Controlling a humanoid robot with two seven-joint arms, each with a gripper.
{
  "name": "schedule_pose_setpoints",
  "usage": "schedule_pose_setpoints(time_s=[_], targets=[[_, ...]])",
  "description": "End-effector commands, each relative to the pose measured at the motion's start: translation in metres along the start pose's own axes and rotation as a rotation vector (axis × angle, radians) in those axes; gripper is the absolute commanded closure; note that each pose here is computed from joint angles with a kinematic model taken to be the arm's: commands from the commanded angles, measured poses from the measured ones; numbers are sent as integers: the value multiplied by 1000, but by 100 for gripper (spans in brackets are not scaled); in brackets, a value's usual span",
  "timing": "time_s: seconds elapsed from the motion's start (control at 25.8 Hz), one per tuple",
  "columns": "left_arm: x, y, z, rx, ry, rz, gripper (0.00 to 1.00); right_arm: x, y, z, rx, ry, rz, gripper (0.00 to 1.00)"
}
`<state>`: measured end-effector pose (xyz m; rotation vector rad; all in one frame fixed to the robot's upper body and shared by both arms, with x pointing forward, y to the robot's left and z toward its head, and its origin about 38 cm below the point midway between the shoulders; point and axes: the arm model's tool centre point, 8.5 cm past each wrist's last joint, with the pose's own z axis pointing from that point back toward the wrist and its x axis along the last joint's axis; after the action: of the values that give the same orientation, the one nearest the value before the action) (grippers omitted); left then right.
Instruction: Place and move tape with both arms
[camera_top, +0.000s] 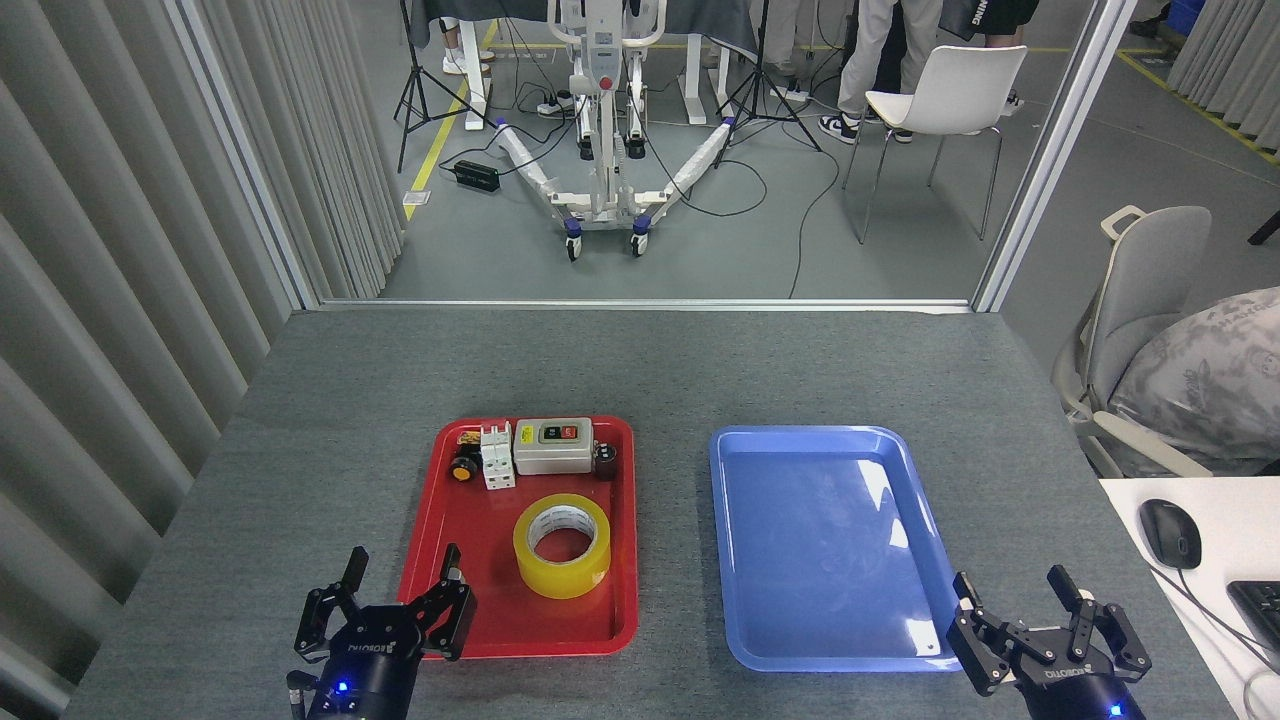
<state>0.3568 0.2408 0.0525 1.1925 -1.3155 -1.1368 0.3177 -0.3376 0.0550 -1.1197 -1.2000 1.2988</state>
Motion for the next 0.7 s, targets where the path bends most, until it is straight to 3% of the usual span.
schedule_pose_setpoints(time_s=[0.0, 0.66], targets=[[-1, 1, 0, 3, -2, -1, 0, 10, 2, -1, 1, -2, 3, 0], [9, 6, -5, 27, -23, 58, 0, 16, -7, -5, -42, 9, -9, 0]])
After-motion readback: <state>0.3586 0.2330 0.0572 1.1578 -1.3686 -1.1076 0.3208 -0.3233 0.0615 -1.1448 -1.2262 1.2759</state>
